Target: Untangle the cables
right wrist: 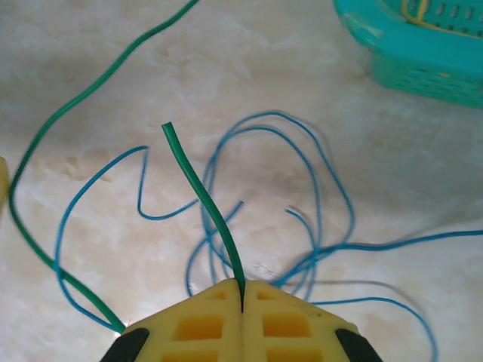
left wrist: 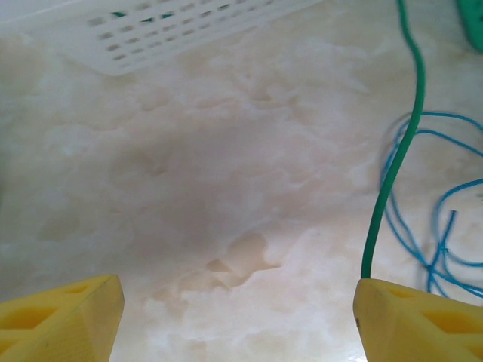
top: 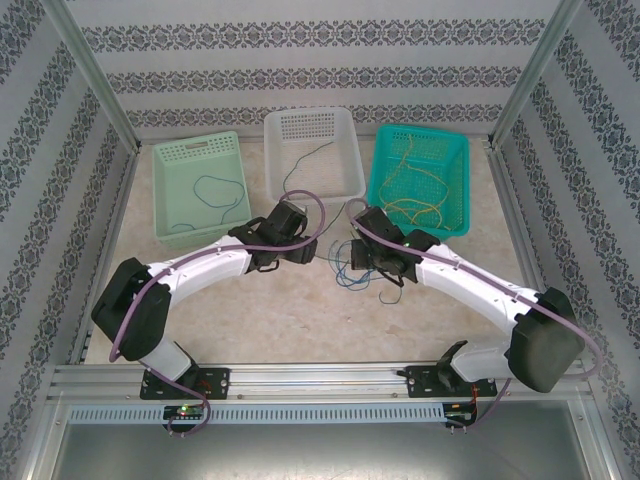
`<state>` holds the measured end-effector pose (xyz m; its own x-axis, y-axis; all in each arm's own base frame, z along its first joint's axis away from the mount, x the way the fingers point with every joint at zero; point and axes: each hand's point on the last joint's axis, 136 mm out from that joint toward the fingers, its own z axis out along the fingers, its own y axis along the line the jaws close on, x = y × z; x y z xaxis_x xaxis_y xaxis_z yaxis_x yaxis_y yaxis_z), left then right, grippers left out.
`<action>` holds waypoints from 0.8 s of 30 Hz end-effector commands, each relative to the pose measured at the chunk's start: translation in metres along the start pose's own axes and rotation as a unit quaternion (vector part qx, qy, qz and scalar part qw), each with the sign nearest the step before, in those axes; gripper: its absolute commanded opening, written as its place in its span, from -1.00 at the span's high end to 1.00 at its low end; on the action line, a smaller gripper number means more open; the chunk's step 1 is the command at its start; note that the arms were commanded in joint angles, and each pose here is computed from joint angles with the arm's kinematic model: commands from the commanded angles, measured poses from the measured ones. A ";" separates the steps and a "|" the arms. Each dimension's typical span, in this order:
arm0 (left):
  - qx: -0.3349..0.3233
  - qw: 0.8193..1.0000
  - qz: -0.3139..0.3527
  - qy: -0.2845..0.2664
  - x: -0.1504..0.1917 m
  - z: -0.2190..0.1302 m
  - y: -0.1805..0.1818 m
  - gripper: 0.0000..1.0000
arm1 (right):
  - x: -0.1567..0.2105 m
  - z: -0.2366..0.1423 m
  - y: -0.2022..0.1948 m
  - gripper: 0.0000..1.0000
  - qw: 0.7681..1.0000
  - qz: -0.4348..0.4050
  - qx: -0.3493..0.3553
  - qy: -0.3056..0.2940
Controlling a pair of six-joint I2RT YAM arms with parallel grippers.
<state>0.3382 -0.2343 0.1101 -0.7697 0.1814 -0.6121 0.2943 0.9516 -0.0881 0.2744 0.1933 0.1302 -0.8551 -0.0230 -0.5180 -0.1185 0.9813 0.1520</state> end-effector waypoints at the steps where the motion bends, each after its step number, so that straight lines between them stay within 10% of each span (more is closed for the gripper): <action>1: 0.059 0.998 -0.014 -0.023 -0.015 -0.003 -0.020 -0.59 | 0.005 -0.011 -0.016 1.00 0.996 -0.066 0.063 -0.010; 24: 0.154 0.984 -0.080 -0.043 -0.033 0.014 -0.056 -0.38 | -0.004 -0.041 -0.002 1.00 0.983 -0.114 0.017 -0.145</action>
<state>0.3414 -0.2858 0.1130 -0.7865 0.0604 -0.6147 0.3437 0.8697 -0.3543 0.2557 0.1749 0.1611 -0.6646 -0.1758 -0.7263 -0.2345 0.9719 -0.0206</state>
